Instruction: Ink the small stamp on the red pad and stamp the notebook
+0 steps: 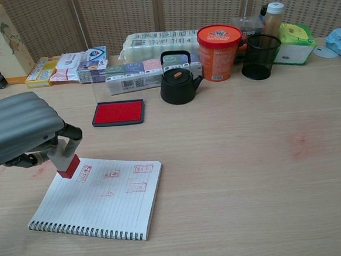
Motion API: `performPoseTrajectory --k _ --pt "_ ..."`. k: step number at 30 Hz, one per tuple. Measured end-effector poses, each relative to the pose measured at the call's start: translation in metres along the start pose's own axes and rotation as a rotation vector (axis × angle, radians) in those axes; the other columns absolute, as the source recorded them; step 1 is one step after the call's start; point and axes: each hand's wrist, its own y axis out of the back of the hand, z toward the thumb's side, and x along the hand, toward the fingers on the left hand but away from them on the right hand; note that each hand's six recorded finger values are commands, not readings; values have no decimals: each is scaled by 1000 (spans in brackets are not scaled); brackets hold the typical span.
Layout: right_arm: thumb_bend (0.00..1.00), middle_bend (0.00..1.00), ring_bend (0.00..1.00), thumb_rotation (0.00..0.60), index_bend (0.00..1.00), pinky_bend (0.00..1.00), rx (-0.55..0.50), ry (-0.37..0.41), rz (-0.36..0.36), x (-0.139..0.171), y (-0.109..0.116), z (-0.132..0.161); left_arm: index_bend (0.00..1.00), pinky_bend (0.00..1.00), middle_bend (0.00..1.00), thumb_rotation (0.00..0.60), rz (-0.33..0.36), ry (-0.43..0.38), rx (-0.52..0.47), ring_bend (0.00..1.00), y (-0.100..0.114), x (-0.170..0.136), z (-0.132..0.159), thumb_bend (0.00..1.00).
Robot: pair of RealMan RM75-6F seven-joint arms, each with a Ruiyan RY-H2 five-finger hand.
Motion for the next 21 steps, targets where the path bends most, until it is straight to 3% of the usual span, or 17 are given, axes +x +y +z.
performPoseTrajectory --k 7,21 --pt "126 0 0 600 0 0 -2 1 -4 1 2 0 673 1000 1000 600 -43 -22 0 1000 -18 -1 13 410" --pt "126 0 0 600 0 0 -11 0 -11 2 5 -2 674 1000 1000 600 -61 -49 4 1000 -27 5 27 410"
